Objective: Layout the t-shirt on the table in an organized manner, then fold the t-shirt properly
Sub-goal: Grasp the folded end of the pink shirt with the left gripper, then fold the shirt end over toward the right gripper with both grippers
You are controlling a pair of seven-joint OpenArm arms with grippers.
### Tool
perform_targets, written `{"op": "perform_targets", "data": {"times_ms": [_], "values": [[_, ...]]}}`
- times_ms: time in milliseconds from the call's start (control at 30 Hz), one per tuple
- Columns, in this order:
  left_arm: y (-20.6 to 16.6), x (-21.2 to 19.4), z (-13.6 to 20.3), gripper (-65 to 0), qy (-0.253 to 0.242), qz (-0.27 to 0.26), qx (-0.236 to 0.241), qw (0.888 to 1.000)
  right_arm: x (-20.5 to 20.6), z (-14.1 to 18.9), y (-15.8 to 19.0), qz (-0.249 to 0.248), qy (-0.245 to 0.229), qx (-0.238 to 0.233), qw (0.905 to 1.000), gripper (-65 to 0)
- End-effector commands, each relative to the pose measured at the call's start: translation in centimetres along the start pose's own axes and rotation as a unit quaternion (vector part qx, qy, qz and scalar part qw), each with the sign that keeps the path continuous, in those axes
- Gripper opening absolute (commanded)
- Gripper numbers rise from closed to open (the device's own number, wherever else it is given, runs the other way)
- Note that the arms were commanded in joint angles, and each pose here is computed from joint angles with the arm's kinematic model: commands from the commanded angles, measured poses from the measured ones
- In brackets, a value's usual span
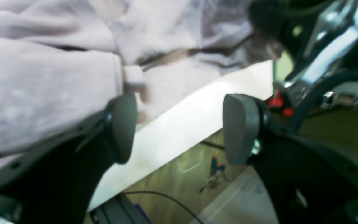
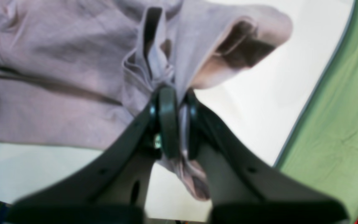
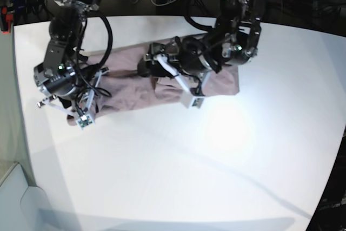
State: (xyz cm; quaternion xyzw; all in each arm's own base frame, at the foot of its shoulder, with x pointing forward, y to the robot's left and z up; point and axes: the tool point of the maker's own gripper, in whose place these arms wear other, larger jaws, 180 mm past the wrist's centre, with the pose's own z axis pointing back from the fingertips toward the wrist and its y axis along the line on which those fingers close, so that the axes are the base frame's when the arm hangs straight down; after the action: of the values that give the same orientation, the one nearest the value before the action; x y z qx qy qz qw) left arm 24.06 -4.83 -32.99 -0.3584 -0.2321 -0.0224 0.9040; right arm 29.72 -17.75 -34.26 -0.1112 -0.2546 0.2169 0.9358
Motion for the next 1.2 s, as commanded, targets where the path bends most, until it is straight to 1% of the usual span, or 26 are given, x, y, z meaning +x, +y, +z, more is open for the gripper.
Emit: {"op": "perform_targets", "data": {"times_ms": [0, 100, 200, 267, 333, 433, 600, 733, 867, 1000, 1067, 1167], "values": [[-0.4, 0.7, 0.5, -23.0, -0.013, 0.016, -0.013, 1.0, 1.2, 0.5, -0.5, -0.001, -0.022, -0.007, 0.9997, -65.0], [2.8, 1.1, 1.7, -23.0, -0.028, 0.047, 0.019, 0.998, 1.4, 0.5, -0.6, -0.001, -0.024, -0.008, 0.9997, -65.0], [7.1, 1.8, 3.2, -23.0, -0.044, 0.067, 0.072, 0.994, 1.7, 0.6, -0.8, -0.001, -0.026, -0.01, 0.9996, -65.0], [10.2, 1.1, 3.8, -23.0, -0.034, 0.083, 0.107, 0.99, 1.7, 0.6, -0.8, -0.001, -0.025, -0.01, 0.9996, -65.0], [12.0, 0.7, 4.1, -23.0, -0.028, 0.095, 0.126, 0.987, 1.7, 0.7, -0.8, -0.001, -0.026, -0.01, 0.9996, -65.0], [14.2, -0.6, 3.4, -23.0, -0.006, 0.124, 0.145, 0.982, 2.4, 0.7, 0.0, 0.013, -0.033, -0.004, 0.9994, -65.0], [14.5, -0.2, 2.2, -23.0, 0.003, 0.134, 0.142, 0.981, 4.7, 2.7, 1.1, 0.043, -0.075, -0.009, 0.9962, -65.0], [14.0, -0.2, 1.9, -23.0, 0.001, 0.137, 0.134, 0.981, 5.8, 3.2, 3.3, 0.076, -0.091, 0.007, 0.9929, -65.0], [14.1, -0.3, 1.8, -23.0, 0.003, 0.138, 0.136, 0.981, 7.0, 3.7, 7.0, 0.1, -0.109, 0.044, 0.988, -65.0], [14.1, -0.3, 1.8, -23.0, 0.003, 0.138, 0.136, 0.981, 8.9, 4.8, 10.9, 0.127, -0.139, 0.081, 0.9788, -65.0], [14.1, -0.3, 1.8, -23.0, 0.003, 0.138, 0.136, 0.981, 9.1, 5.3, 12.7, 0.14, -0.145, 0.099, 0.9744, -65.0], [14.1, -0.3, 1.8, -23.0, 0.003, 0.139, 0.136, 0.981, 9.7, 6.2, 15.7, 0.179, -0.161, 0.123, 0.9627, -65.0]]}}
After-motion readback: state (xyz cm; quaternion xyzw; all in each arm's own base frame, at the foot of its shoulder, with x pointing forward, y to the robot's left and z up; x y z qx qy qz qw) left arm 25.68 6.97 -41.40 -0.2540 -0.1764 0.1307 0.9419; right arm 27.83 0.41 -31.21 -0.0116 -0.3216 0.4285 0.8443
